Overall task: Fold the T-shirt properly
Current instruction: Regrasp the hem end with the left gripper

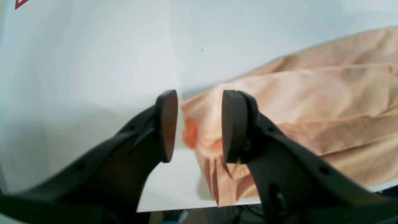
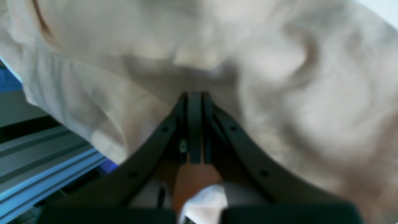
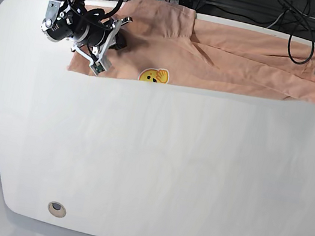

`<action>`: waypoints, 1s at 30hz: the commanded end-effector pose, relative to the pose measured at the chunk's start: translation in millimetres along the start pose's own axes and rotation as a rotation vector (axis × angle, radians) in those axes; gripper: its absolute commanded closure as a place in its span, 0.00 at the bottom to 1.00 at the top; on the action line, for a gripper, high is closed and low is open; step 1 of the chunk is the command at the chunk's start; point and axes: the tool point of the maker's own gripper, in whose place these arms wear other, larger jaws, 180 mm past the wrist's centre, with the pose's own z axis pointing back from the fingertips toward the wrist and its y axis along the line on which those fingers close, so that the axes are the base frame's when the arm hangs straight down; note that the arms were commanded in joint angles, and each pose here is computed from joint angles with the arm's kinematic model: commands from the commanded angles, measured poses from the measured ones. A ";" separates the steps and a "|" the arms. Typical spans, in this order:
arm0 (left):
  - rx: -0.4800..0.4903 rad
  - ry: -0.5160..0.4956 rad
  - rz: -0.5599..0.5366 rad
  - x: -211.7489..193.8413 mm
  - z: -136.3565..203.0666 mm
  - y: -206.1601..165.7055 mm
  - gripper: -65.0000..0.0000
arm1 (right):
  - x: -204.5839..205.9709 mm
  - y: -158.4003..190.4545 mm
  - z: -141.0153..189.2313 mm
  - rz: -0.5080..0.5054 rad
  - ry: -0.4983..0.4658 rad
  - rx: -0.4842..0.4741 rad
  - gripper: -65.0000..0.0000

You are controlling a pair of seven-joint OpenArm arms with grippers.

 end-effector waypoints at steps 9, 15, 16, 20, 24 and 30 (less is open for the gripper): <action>0.045 0.047 -0.073 -9.8 18.8 22.6 0.65 | 8.2 -2.1 4.4 0.013 -0.029 -0.006 1.00; 0.065 -0.021 -0.026 7.9 15.6 25.7 0.65 | 8.9 -2.3 4.5 0.014 -0.031 -0.006 1.00; 0.042 -0.020 -0.021 6.6 11.1 16.2 0.65 | 9.2 -2.3 4.5 0.014 -0.032 -0.006 1.00; -0.108 -0.013 -0.038 4.9 -11.4 -43.6 0.66 | 9.3 -2.3 4.3 0.014 -0.033 -0.008 1.00; -0.191 0.006 -0.030 -8.9 -10.9 -86.8 0.77 | 13.5 -3.3 4.9 0.018 -0.042 -0.009 1.00; -0.203 0.029 -0.020 -18.8 -10.9 -92.5 1.00 | 18.8 2.7 1.3 0.007 -0.060 0.005 1.00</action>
